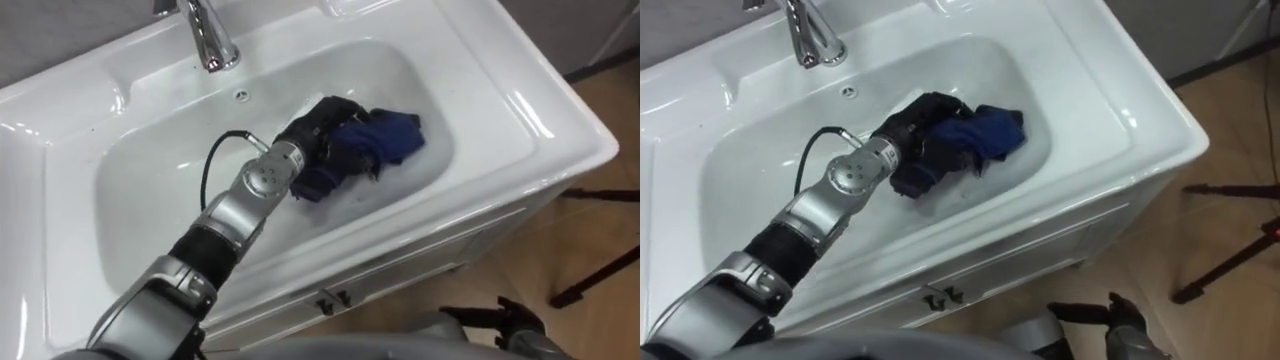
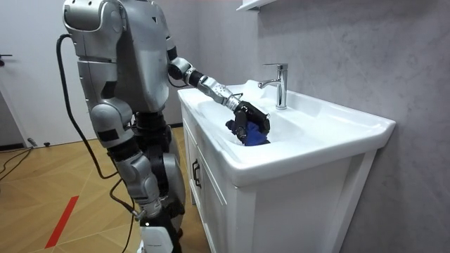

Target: Wipe basin

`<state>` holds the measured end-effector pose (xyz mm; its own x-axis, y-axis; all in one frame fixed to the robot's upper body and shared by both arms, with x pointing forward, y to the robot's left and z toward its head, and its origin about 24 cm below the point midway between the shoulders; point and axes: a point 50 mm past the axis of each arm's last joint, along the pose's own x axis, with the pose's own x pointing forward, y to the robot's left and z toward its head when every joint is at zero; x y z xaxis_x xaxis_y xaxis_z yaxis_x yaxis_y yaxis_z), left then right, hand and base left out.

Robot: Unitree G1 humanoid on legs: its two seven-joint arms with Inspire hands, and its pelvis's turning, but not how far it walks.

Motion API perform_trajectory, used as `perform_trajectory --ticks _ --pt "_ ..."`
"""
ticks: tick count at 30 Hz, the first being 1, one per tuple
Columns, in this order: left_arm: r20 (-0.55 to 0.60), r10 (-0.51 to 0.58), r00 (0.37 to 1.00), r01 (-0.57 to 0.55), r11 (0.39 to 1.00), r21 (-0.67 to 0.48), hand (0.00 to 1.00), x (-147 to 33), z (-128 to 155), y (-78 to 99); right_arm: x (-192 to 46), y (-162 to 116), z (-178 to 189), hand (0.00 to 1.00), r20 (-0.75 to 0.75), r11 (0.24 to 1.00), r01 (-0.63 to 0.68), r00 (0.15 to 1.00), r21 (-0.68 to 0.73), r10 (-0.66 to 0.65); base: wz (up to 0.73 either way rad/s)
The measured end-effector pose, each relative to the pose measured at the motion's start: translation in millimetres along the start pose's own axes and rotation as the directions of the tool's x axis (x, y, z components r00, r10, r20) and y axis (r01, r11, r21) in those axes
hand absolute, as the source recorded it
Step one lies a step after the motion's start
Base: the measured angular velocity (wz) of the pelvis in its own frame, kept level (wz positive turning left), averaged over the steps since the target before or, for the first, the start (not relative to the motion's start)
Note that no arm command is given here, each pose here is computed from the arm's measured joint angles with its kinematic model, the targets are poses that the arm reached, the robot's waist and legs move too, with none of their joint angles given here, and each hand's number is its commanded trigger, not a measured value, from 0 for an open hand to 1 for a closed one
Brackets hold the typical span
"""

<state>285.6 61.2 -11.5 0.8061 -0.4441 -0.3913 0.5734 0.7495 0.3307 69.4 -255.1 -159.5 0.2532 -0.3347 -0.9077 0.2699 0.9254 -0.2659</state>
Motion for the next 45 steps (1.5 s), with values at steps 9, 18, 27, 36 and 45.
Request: perform_trajectory --ticks 9,18,27,36,45 --pt "0.017 -0.021 1.0 0.021 1.0 0.003 1.0 3.3 8.8 -2.6 -0.3 -3.4 -10.2 0.0 -0.047 0.999 0.024 0.999 0.024 -0.023 -0.02" --pt "0.043 -0.047 0.998 0.049 0.998 -0.043 1.0 5.9 17.0 -5.9 -0.5 -4.0 -11.7 0.0 -0.055 0.999 0.045 0.997 -0.019 -0.046 0.03" --pt "-0.002 -0.055 0.998 0.055 0.997 -0.047 1.0 0.5 1.0 -13.4 -1.0 -5.4 -14.9 0.0 -0.073 0.997 0.063 0.995 -0.033 -0.065 -0.02" --pt "-0.163 0.019 0.986 -0.031 0.997 -0.066 1.0 -23.4 -60.0 -13.0 -2.8 -2.6 -26.0 0.0 -0.12 0.997 0.072 0.99 -0.01 -0.073 0.0" --pt "-0.286 0.125 0.95 -0.158 0.983 -0.094 1.0 -55.6 -110.0 -1.8 -4.7 -0.1 -33.3 0.0 -0.128 0.997 0.074 0.989 0.023 -0.07 0.03"
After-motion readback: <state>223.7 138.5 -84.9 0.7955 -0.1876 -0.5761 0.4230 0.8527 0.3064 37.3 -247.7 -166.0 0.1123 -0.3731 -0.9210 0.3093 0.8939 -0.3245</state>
